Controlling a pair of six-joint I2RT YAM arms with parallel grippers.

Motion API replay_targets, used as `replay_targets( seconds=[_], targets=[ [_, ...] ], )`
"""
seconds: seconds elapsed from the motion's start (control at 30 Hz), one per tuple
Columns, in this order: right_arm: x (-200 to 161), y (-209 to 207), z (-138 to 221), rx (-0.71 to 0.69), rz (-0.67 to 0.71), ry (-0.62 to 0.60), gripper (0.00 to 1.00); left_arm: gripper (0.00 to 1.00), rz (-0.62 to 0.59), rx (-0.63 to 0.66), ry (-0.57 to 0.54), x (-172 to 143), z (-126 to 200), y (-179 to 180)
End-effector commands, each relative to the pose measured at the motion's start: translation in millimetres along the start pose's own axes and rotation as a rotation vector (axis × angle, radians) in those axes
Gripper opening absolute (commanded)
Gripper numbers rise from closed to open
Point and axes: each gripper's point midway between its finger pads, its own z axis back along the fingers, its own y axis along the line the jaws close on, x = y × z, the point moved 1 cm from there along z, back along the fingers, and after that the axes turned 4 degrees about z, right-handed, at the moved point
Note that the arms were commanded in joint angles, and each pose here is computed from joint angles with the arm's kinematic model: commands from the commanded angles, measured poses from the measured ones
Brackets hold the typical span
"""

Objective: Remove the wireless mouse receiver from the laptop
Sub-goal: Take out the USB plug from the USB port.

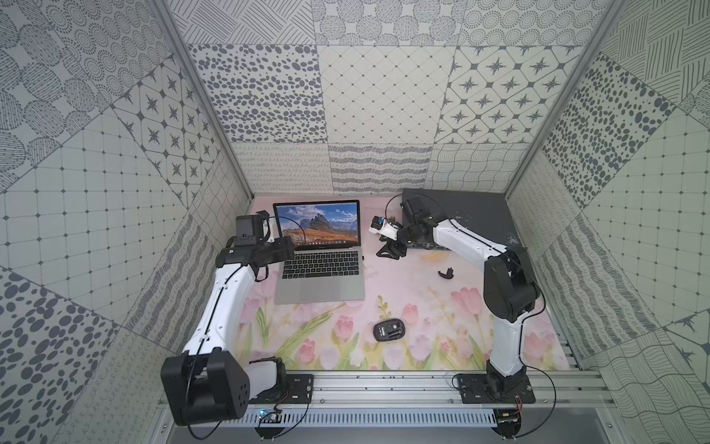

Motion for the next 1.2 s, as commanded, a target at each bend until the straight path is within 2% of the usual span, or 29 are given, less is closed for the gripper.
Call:
replay_targets(
  seconds=[0.0, 0.07, 0.23, 0.5, 0.77, 1.17],
  targets=[
    [-18, 10, -14, 0.073, 0.146, 0.087, 0.64, 0.74, 0.066, 0.003, 0.269, -34, -27, 18],
    [-23, 6, -26, 0.087, 0.150, 0.112, 0.63, 0.72, 0.081, 0.015, 0.300, -35, -40, 25],
    [-27, -1, -50, 0.142, 0.144, 0.148, 0.58, 0.59, 0.151, 0.005, 0.399, -40, -69, 44],
    [-29, -7, -74, 0.156, 0.183, 0.163, 0.57, 0.59, 0.149, 0.049, 0.480, -45, -96, 67],
    [-34, -6, -79, 0.162, 0.207, 0.178, 0.59, 0.48, 0.140, 0.018, 0.514, -52, -109, 67],
    [-22, -4, -66, 0.150, 0.232, 0.152, 0.60, 0.32, 0.155, 0.019, 0.597, -69, -142, 75]
  ],
)
